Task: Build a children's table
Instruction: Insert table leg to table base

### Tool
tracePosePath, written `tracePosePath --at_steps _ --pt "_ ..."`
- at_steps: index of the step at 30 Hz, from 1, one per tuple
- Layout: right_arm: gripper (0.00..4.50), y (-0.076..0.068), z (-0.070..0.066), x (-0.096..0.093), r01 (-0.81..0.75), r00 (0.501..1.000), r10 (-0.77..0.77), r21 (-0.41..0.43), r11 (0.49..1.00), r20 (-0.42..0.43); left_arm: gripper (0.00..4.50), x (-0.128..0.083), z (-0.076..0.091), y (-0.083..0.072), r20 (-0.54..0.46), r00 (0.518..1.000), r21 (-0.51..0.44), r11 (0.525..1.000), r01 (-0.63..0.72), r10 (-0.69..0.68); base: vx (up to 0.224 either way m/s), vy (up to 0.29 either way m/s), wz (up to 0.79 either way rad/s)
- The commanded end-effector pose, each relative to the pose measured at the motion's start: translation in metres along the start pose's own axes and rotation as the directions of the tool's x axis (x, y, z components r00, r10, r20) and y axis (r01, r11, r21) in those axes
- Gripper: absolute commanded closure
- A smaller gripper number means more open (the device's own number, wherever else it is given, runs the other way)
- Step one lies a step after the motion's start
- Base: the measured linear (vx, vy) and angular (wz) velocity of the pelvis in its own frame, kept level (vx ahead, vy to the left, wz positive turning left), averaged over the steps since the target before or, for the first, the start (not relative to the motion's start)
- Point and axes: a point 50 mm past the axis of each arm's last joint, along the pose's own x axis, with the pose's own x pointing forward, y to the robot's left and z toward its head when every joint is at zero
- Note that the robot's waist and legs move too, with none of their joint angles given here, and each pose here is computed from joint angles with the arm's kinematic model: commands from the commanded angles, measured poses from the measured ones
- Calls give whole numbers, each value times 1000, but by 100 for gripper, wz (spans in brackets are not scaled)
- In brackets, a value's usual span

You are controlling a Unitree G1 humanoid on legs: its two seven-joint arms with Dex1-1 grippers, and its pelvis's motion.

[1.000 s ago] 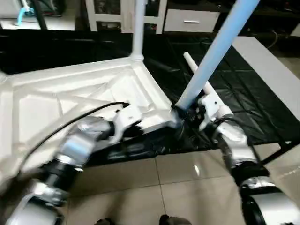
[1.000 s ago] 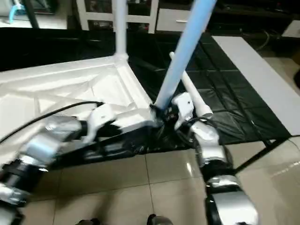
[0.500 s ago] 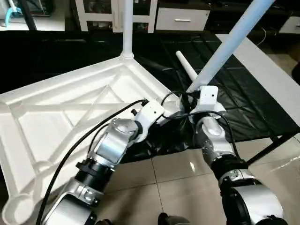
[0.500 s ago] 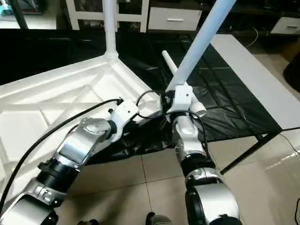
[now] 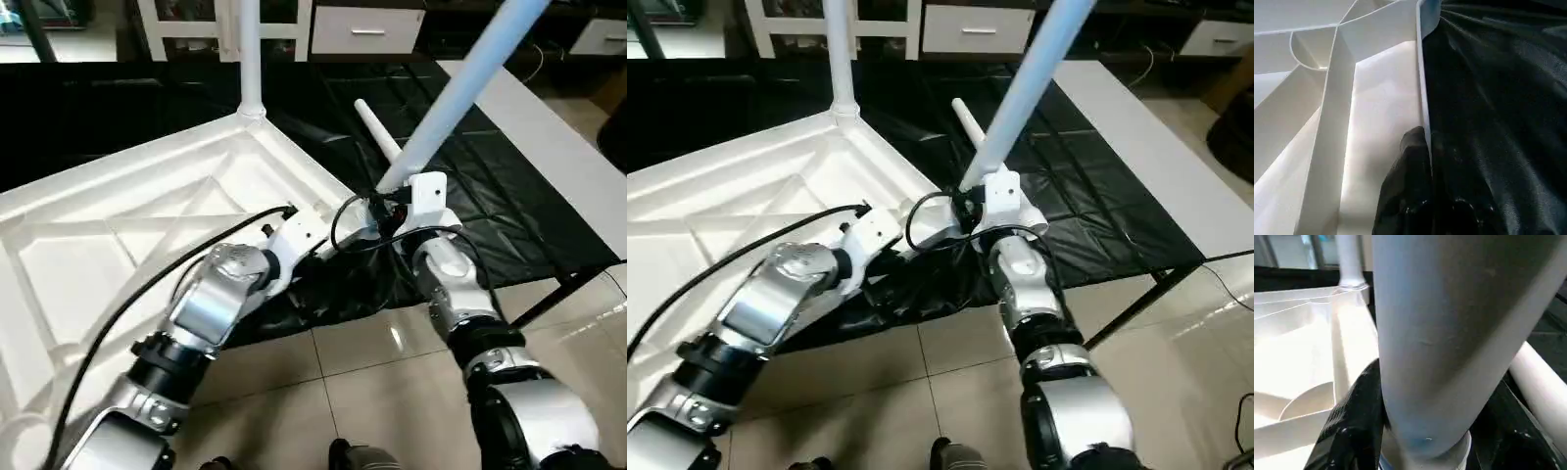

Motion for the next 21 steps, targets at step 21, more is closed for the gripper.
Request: tracePosePath --at_steps 21 --pt "261 -7 -48 -42 -530 778 526 90 843 -343 450 -42 -39 -13 -69 891 185 871 454 -450 0 0 0"
